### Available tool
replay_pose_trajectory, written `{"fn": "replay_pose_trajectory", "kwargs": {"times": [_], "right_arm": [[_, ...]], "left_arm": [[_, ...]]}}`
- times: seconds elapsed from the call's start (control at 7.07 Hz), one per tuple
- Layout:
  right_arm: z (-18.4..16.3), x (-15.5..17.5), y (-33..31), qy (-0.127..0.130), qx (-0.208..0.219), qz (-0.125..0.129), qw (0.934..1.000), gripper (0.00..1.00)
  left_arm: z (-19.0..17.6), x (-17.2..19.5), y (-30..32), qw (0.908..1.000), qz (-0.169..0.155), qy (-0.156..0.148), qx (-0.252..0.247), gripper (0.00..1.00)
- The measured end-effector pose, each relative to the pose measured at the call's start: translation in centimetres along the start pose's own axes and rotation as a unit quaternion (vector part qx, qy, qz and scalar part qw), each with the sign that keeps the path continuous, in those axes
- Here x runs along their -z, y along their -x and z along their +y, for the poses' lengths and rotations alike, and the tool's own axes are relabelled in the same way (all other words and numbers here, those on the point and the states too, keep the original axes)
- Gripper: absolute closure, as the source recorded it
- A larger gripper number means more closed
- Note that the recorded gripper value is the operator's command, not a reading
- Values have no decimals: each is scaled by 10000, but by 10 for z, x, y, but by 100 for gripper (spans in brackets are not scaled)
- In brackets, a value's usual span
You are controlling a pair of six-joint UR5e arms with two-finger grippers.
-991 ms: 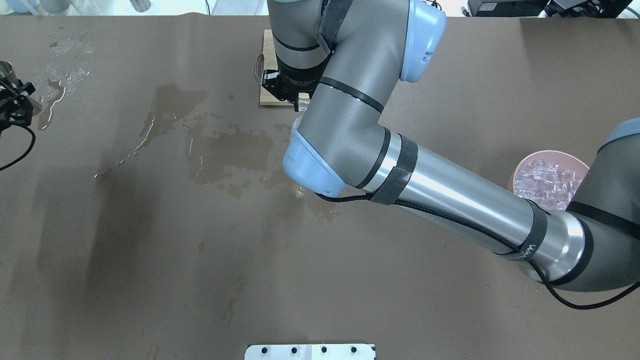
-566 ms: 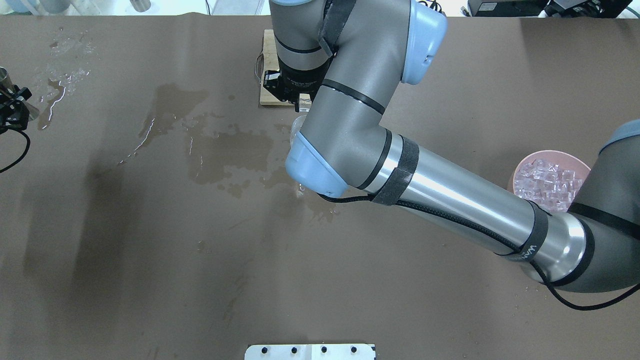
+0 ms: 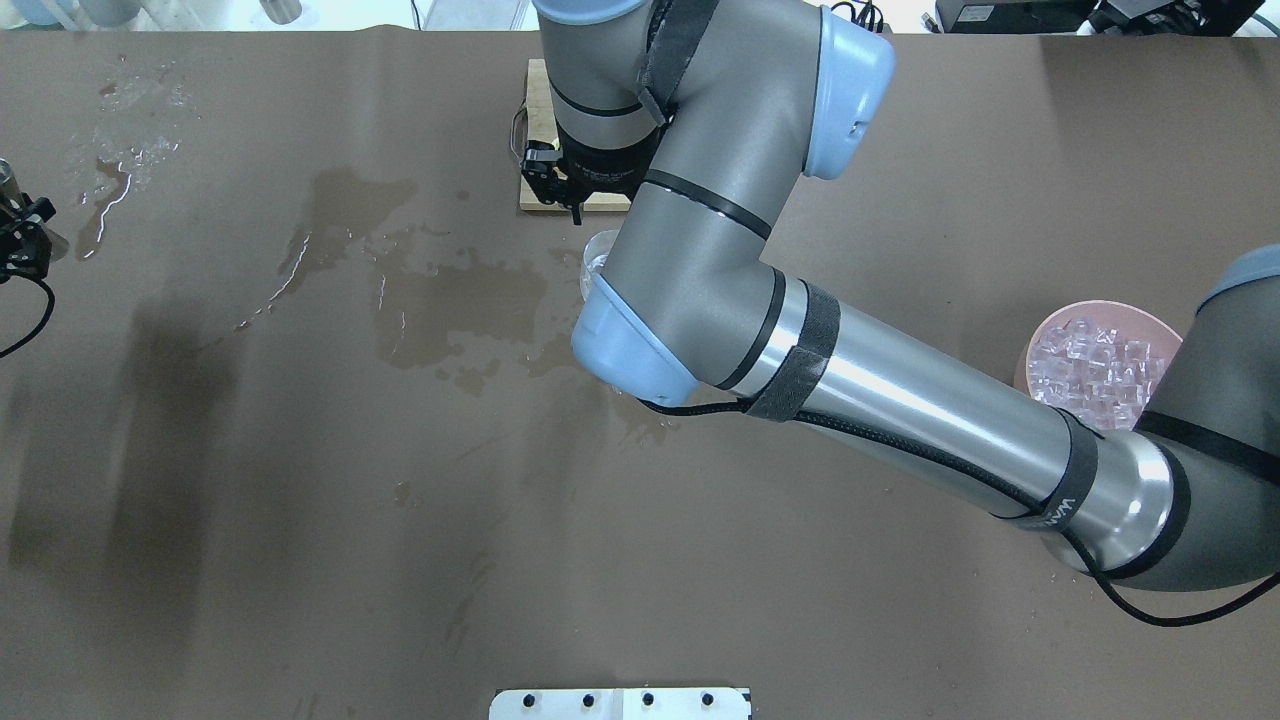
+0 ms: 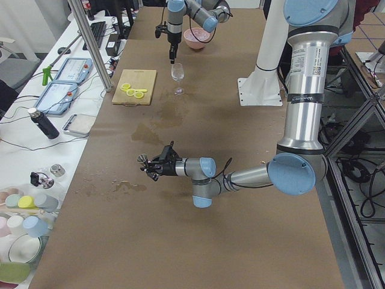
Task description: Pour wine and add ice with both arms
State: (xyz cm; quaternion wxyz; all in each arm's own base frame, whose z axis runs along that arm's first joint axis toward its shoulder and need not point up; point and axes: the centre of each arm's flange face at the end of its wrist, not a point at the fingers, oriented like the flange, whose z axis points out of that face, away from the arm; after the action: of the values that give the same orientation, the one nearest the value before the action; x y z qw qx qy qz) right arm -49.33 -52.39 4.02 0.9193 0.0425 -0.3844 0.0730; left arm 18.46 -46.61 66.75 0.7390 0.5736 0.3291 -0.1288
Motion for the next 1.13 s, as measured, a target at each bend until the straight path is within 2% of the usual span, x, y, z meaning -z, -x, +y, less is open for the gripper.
{"fn": "replay_pose_trajectory", "kwargs": {"times": [0.28, 0.42, 0.71, 0.99, 1.13], "right_arm": [[-16, 12, -14, -45, -98, -42, 9999, 17], [-34, 25, -38, -27, -196, -133, 9997, 0], [-62, 56, -131, -34, -87, -400, 9992, 0], [-77, 81, -254, -205, 347, -437, 9982, 0], [-84, 89, -315, -251, 594, -370, 9972, 0]], "left_arm": [[12, -4, 2, 9999, -39, 129, 13, 100], [17, -6, 1, 9998, -47, 172, 4, 100], [26, -9, -5, 9997, -24, 225, -30, 100], [33, -10, -10, 9996, 8, 292, -54, 100], [35, -9, -11, 9995, 25, 310, -58, 100]]}}
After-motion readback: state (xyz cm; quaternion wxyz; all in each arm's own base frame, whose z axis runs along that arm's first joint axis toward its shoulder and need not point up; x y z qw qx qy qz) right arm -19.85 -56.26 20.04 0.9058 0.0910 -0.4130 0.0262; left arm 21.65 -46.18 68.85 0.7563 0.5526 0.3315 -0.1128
